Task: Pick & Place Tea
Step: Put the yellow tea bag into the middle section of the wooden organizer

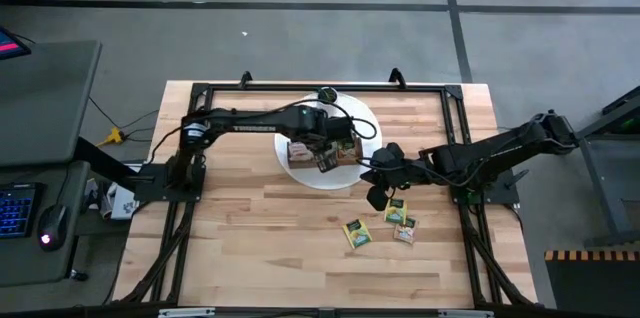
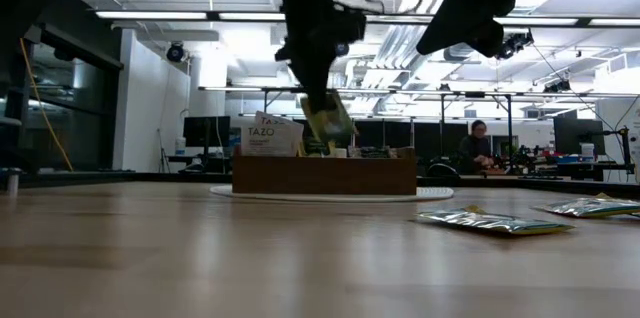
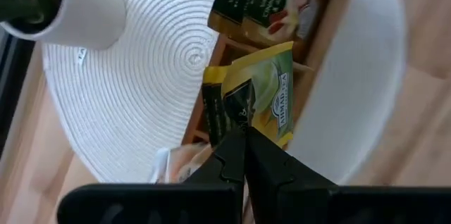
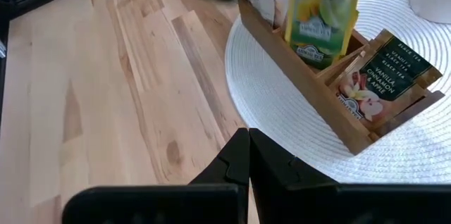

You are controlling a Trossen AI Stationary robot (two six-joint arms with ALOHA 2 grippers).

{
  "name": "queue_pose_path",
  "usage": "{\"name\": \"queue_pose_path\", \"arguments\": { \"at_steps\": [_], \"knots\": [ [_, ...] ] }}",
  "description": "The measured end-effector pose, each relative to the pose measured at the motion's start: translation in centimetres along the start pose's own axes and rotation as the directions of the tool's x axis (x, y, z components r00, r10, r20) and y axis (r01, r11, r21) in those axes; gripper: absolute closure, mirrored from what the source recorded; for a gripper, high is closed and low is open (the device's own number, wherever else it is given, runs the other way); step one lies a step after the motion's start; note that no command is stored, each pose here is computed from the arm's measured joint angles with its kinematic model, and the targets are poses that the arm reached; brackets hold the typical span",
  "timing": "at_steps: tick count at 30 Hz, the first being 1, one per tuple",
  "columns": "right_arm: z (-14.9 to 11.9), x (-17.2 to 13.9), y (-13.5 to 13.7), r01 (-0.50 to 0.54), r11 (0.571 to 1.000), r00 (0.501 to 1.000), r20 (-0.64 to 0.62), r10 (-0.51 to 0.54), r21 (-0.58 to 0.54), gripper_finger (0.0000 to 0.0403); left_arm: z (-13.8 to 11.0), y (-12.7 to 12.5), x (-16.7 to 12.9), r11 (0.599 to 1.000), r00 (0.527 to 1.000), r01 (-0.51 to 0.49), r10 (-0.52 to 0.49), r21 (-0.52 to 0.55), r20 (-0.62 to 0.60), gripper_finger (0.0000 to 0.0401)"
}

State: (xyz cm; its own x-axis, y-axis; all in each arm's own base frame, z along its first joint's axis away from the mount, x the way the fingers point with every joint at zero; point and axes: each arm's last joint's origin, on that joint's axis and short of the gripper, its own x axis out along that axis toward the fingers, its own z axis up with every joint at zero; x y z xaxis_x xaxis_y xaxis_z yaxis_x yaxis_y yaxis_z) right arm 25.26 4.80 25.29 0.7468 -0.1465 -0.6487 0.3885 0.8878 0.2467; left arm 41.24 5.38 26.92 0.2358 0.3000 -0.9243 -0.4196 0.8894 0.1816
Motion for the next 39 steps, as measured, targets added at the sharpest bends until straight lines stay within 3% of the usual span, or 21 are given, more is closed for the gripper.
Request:
{"name": "queue_pose_path", "arguments": {
  "at_steps": [13,22,32,39],
  "knots": [
    [0.0,0.0,0.0,0.0,1.0,1.0,-0.001,0.0,-0.007,0.0402,-0.1,-0.6,2.8,0.994,0.993,-0.093,0.097,0.061,-0.065,0.0401],
    [0.0,0.0,0.0,0.002,1.0,1.0,-0.004,-0.002,-0.01,0.0402,-0.5,-0.7,4.1,0.974,0.982,-0.135,0.157,0.181,-0.109,0.0401],
    [-0.1,0.0,0.0,0.003,1.0,1.0,-0.006,-0.003,-0.01,0.0402,-0.2,-0.9,4.6,0.948,0.985,-0.114,0.147,0.297,-0.09,0.0401],
    [-0.1,0.0,0.0,0.003,1.0,1.0,-0.006,-0.003,-0.009,0.0402,0.1,-1.0,4.6,0.947,0.987,-0.125,0.15,0.297,-0.062,0.04]
  ]
}}
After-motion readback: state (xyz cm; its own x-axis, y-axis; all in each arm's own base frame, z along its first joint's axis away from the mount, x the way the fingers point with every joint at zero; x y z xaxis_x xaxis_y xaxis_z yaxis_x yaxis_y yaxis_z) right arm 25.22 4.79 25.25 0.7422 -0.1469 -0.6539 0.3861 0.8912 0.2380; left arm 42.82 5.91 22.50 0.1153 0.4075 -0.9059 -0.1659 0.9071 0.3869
